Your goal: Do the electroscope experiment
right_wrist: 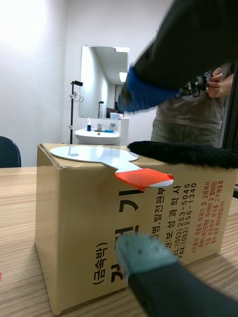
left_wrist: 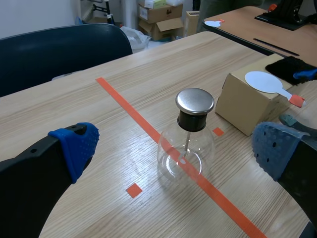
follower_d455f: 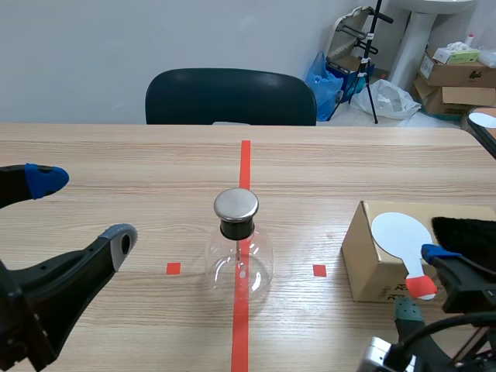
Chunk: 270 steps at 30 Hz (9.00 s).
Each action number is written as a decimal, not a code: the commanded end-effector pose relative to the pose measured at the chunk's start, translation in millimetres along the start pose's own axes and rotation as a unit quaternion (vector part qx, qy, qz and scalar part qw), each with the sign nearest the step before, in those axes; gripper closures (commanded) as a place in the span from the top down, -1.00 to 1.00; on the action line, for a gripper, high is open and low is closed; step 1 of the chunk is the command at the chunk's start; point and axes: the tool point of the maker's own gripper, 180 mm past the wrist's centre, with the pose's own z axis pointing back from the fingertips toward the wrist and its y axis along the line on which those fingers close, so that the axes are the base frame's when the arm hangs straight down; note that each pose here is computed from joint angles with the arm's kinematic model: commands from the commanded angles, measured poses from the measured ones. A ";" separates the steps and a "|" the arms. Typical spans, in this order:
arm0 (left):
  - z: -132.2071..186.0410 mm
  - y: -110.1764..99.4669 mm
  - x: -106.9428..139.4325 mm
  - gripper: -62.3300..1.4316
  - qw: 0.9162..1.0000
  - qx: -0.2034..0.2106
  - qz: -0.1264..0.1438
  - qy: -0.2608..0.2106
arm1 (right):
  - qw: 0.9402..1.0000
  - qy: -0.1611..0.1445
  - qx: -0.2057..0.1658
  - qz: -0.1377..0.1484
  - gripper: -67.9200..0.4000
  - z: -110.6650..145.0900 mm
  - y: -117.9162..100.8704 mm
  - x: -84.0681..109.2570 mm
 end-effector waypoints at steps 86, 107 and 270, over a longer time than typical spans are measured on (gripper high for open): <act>-1.8 -2.5 10.2 1.00 1.000 -0.003 0.001 -0.019 | 1.000 0.007 -0.020 0.005 -0.96 -3.5 -11.3 -4.6; -1.8 -2.5 10.1 1.00 1.000 -0.003 0.001 -0.018 | 1.000 0.007 -0.020 0.005 -0.96 -3.5 -11.2 -4.6; -82.7 -6.9 -128.3 -0.87 0.977 -0.204 -0.025 0.055 | 0.992 -0.037 -0.114 0.049 -0.96 -53.0 -86.9 78.1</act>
